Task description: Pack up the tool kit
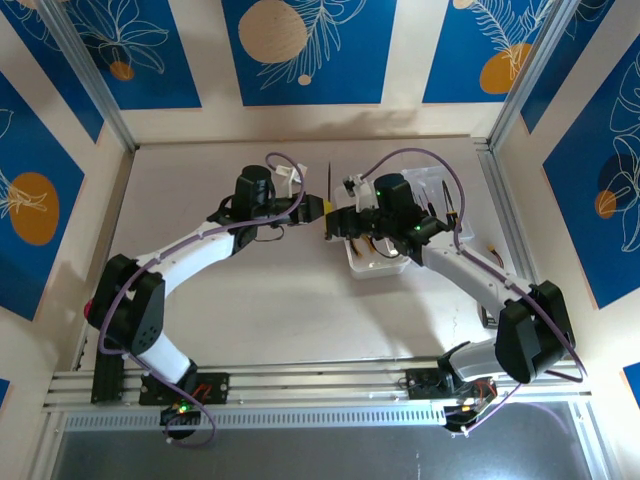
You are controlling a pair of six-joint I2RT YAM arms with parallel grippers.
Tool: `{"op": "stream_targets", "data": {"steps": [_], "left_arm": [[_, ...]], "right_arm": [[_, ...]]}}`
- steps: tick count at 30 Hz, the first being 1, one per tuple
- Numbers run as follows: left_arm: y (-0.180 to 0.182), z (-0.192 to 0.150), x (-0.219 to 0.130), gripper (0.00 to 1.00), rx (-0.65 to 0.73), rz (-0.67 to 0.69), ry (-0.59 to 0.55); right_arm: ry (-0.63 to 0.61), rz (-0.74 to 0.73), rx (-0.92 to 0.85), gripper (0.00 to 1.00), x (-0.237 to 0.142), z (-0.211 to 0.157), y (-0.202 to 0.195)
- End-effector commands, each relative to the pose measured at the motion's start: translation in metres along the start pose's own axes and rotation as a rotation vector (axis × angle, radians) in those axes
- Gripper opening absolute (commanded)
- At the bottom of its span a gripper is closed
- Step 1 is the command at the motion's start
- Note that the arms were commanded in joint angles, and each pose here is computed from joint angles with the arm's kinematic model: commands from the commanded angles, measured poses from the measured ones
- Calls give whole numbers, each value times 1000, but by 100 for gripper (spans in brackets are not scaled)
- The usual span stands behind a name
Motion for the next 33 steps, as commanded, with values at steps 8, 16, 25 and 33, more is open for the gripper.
{"op": "stream_targets", "data": {"steps": [8, 16, 25, 33], "left_arm": [[-6, 4, -4, 0, 30, -27, -3], [6, 11, -32, 66, 77, 154, -9], [28, 16, -81, 100, 137, 438, -6], [101, -23, -111, 100, 78, 856, 187]], "right_arm": [[-35, -13, -11, 7, -3, 12, 5], [-42, -105, -14, 0, -35, 17, -12], [-102, -313, 46, 0, -112, 19, -57], [-118, -793, 191, 0, -182, 21, -130]]}}
Point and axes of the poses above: each hand's point on the last joint's axis, 136 mm out from that joint toward the fingers, its own x axis out along the fingers, its own y axis along the line the jaws close on, z = x × y, the point moved 5 cm from there along -x, back along the fingers, and after that the axes turned 2 degrees about x, right-handed, at the moved point
